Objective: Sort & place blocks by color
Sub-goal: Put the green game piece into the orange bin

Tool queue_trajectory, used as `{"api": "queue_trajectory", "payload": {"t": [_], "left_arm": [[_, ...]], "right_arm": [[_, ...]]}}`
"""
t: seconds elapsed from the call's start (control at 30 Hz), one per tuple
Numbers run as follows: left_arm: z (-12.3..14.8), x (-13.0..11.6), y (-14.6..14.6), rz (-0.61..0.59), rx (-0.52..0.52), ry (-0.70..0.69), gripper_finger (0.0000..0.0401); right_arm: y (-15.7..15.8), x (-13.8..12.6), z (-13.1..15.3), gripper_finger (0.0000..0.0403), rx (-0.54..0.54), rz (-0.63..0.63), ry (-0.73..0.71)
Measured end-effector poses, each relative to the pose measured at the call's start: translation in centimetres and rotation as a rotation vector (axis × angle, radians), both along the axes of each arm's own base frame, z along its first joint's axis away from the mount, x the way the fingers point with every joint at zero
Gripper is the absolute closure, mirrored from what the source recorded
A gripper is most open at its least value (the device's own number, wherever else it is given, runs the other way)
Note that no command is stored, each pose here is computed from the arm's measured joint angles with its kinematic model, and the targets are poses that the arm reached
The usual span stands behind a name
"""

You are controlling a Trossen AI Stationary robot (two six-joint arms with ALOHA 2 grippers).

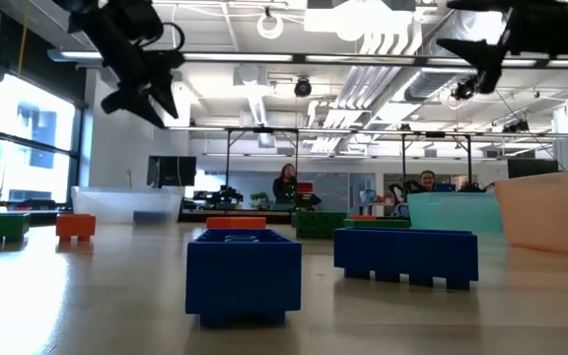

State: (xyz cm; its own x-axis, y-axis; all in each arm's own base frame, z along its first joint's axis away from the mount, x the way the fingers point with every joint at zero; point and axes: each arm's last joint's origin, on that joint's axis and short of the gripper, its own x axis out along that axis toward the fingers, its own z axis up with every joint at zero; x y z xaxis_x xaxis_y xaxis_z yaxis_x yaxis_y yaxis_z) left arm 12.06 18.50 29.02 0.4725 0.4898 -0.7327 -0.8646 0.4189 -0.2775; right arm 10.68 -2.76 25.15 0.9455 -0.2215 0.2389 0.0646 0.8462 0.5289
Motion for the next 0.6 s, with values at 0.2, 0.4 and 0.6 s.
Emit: {"api": "queue_trajectory", "payload": {"t": [0.2, 0.4, 0.6], "left_arm": [[0.7, 0.0, -0.7, -0.021, 0.033, -0.011, 0.0215], [0.6, 0.0, -0.7, -0.022, 0.032, -0.011, 0.0215], [0.6, 0.0, -0.7, -0.022, 0.032, -0.010, 0.0215]], "right_arm": [[-0.2, 2.1, 2.7, 0.0171, -0.127, 0.090, 0.210], [-0.5, 4.0, 4.1, 0.0171, -0.149, 0.185, 0.417], [-0.4, 6.2, 3.7, 0.0171, -0.178, 0.269, 0.625]]}}
